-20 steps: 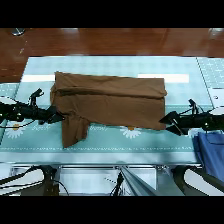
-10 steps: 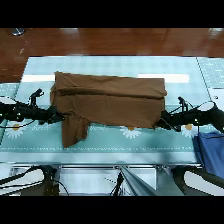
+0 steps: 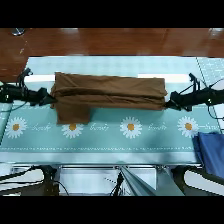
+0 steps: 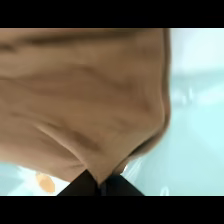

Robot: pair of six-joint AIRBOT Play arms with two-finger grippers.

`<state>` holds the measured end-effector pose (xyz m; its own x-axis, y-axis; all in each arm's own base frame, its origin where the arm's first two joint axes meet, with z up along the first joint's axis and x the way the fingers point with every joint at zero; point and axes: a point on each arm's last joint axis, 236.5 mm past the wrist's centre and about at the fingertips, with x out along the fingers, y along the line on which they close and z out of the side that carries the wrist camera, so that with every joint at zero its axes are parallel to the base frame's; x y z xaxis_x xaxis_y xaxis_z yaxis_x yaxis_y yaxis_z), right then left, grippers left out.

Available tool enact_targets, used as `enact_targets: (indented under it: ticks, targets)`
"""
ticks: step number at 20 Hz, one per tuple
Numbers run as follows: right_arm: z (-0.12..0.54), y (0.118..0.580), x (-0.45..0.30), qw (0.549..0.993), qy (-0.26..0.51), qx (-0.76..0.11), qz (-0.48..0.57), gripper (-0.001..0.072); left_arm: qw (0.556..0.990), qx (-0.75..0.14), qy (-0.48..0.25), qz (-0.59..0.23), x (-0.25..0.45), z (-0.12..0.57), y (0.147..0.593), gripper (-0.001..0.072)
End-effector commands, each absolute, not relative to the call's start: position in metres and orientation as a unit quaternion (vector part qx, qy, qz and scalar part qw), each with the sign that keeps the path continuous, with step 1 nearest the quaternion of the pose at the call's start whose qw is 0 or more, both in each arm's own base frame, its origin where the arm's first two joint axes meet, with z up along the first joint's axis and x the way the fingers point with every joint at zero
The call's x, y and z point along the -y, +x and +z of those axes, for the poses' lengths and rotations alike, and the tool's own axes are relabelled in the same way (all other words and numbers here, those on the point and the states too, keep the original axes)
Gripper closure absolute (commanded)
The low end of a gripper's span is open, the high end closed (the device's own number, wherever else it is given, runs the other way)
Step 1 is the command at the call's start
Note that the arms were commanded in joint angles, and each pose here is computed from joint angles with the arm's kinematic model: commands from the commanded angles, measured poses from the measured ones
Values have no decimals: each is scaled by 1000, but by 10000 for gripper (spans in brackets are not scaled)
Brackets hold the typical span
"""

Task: Fold the shirts.

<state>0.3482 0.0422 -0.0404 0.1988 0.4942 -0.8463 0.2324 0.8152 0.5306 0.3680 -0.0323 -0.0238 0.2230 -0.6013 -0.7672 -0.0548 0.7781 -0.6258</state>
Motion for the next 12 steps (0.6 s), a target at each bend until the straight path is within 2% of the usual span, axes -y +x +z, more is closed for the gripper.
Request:
enact_targets:
  ticks: [1, 6, 12]
  targets:
    - [-17, 397, -46, 741, 315, -582, 113, 674, 754, -571, -271, -177, 34, -9, 426, 685]
    - [-14, 452, -43, 750, 345, -551, 120, 674, 771, -544, -292, -159, 29, 5, 504, 685]
    - [-32, 483, -40, 744, 361, -548, 124, 674, 760, -552, -303, -159, 34, -25, 544, 684]
